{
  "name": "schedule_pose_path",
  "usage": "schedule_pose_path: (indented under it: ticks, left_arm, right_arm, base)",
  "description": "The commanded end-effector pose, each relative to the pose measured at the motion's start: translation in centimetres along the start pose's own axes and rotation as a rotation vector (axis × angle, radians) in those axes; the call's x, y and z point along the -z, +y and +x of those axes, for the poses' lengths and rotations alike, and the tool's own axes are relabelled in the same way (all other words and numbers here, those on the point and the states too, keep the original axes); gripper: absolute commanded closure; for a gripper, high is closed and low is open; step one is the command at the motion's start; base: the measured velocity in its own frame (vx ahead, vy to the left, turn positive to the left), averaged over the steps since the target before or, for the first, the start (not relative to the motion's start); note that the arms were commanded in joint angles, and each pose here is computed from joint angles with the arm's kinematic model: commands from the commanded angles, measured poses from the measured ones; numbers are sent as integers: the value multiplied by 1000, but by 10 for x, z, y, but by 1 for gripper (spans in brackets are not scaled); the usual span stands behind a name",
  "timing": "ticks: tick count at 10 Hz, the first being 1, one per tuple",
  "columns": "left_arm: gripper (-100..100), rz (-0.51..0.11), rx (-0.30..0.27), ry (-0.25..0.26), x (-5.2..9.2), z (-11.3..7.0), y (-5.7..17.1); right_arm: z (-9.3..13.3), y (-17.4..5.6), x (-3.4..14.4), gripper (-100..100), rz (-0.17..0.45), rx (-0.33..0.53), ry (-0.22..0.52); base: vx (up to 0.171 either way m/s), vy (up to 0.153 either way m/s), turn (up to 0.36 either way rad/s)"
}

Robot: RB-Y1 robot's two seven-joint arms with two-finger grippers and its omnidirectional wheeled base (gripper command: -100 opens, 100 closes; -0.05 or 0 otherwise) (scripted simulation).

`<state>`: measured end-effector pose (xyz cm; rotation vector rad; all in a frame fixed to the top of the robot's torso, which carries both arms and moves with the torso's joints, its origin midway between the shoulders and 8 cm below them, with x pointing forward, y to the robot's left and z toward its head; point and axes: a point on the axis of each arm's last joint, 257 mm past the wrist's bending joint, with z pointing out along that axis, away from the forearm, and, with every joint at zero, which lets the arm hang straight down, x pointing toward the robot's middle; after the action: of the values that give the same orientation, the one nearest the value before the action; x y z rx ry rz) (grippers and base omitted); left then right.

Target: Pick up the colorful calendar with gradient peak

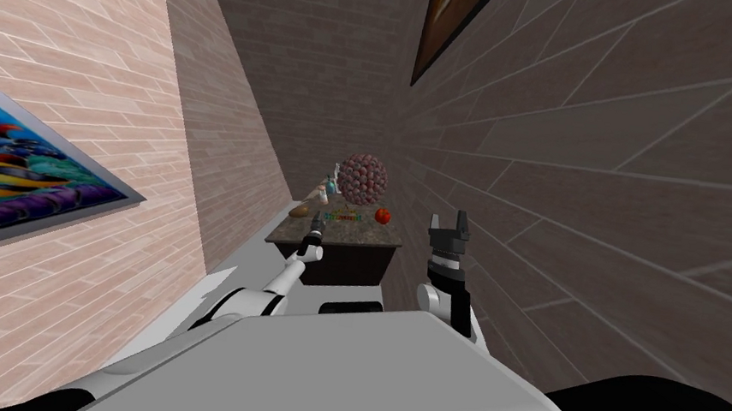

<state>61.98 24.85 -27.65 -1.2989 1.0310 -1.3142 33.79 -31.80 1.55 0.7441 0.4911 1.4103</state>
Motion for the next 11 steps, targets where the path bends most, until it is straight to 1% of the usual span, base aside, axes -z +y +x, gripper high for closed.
schedule_pose_path:
  ticks: [1, 2, 3, 6, 7, 8, 9, 10, 11]
  left_arm:
    - [-100, -14, 23, 7, 3, 15, 7]
    - [-100, -18, 35, 10, 4, 22, 10]
    - [-100, -26, 62, 18, 7, 38, 15]
    - [-100, -36, 106, 33, 11, 65, 21]
    - [-100, -40, 128, 41, 13, 79, 23]
    - [-100, -36, 117, 36, 13, 70, 21]
    - [0, -37, 118, 37, 13, 71, 21]
    - [-100, -36, 118, 37, 13, 71, 21]
    - [100, -36, 118, 37, 13, 71, 21]
  right_arm:
    - [0, 0, 0, 0, 0, 0, 0]
    - [0, 0, 0, 0, 0, 0, 0]
    - [0, 0, 0, 0, 0, 0, 0]
    - [0, 0, 0, 0, 0, 0, 0]
    - [0, 0, 0, 0, 0, 0, 0]
    - [0, 0, 0, 0, 1, -1, 1]
    - [0, 0, 0, 0, 1, -1, 1]
    - [0, 0, 0, 0, 1, -1, 1]
    - [0, 0, 0, 0, 1, -1, 1]
  base:
    - [48, -25, -30]
    - [73, -15, -56]
    - [79, -19, -67]
    - [77, -26, -28]
    - [80, -7, -39]
    - [34, 0, -10]
    - [0, 0, 0]
    - [0, 0, 0]
    - [0, 0, 0]
